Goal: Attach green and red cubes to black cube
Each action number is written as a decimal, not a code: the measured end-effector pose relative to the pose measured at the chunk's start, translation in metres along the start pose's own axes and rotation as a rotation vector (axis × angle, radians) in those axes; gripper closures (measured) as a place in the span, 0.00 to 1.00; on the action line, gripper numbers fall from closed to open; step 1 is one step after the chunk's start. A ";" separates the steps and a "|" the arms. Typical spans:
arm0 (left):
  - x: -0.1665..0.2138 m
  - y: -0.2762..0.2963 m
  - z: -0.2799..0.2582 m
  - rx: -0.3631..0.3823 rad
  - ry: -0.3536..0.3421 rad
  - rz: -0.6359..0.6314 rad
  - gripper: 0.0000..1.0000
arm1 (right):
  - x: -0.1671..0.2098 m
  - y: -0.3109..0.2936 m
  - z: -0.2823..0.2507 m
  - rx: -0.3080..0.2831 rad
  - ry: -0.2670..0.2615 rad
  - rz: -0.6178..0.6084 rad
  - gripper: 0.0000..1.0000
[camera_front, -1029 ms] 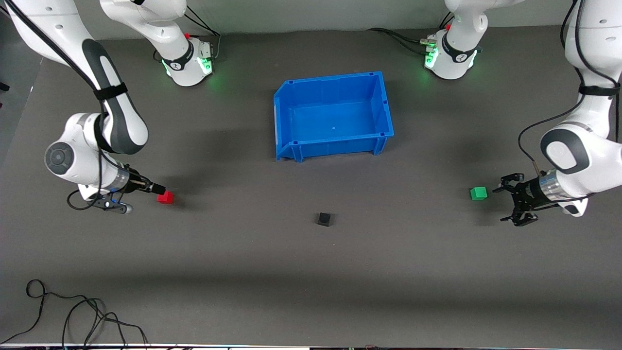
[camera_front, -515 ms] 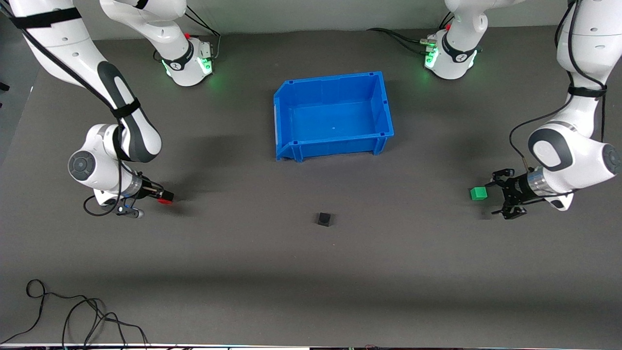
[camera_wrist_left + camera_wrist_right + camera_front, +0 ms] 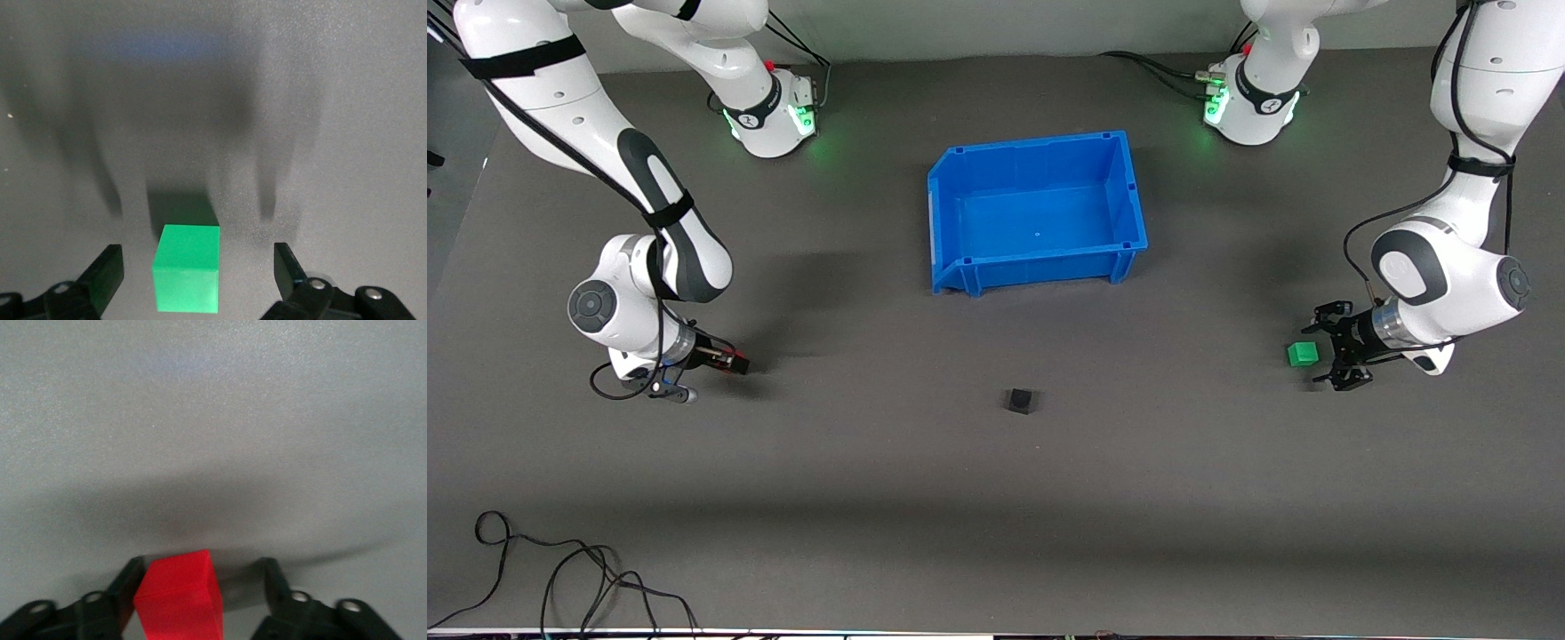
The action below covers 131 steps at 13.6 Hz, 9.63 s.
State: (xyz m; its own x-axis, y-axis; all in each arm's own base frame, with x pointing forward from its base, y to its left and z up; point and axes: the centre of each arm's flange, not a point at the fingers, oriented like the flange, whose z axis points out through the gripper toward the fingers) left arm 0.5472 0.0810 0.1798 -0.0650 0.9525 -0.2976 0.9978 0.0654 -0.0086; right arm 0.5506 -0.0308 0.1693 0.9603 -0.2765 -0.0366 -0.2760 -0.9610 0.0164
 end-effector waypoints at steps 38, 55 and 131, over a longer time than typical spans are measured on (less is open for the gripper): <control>-0.094 0.041 -0.049 -0.055 -0.095 0.106 0.63 | 0.017 -0.188 -0.084 0.155 -0.092 0.897 0.61; -0.350 0.006 0.063 -0.128 -0.065 0.163 0.63 | -0.040 -0.447 -0.056 0.062 -0.070 1.490 0.61; -0.212 0.013 -0.344 0.263 0.207 1.646 0.00 | 0.022 -0.016 -0.437 0.007 -0.116 -0.009 0.00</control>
State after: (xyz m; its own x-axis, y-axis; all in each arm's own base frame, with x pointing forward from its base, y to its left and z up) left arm 0.5703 -0.0178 0.5710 0.9992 -0.0270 -0.0292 -0.0267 -0.9996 0.0080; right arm 0.5938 -0.0194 0.6051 0.9519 -0.2661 -0.1519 -0.2679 -0.9634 0.0087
